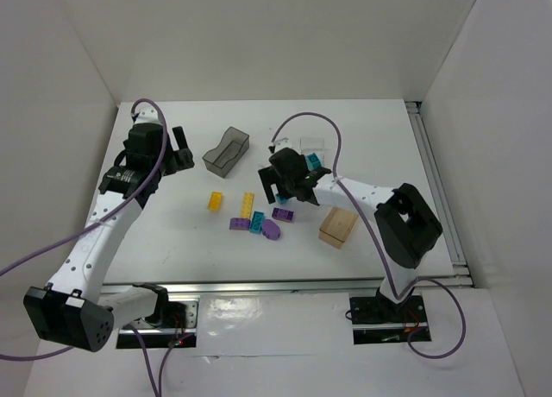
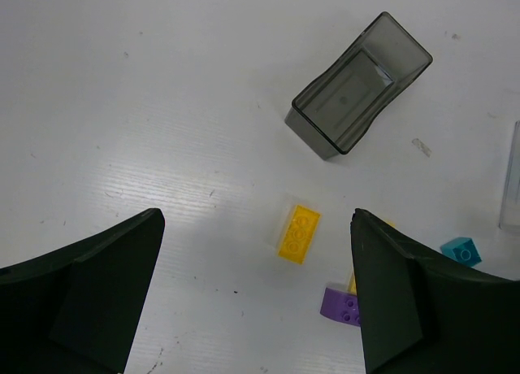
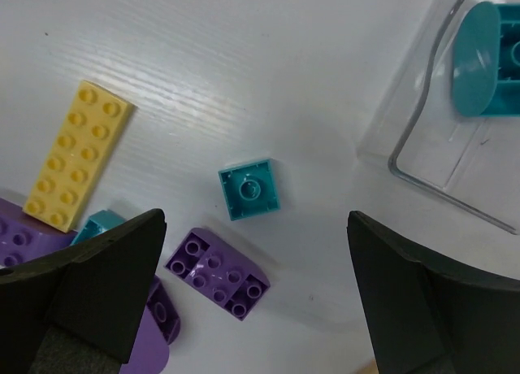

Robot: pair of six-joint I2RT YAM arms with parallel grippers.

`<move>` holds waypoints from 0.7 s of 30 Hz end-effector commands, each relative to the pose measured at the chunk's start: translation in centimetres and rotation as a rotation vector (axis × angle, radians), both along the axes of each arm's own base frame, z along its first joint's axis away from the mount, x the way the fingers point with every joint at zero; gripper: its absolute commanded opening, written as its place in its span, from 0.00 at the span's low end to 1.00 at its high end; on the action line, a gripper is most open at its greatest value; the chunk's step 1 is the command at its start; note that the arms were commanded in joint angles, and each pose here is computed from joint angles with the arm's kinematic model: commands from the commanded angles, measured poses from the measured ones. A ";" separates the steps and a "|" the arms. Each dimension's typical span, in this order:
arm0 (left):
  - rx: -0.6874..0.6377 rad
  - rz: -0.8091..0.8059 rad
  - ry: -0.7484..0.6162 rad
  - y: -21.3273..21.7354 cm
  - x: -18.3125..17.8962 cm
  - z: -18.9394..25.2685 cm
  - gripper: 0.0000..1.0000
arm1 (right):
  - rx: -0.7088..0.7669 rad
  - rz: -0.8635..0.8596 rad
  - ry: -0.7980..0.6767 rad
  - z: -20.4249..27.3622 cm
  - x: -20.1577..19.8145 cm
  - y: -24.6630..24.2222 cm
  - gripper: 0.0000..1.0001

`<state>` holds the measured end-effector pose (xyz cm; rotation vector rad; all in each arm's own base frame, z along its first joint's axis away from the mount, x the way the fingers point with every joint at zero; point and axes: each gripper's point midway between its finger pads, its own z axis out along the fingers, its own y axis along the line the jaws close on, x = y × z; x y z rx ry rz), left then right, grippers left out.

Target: Sort the legos into containers by color

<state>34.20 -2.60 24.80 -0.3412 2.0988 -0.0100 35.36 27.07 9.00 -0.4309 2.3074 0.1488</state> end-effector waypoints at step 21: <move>0.004 0.004 -0.033 0.2 0.6 1.3 0.99 | -0.040 0.049 0.051 -4.9 2.4 2.3 0.41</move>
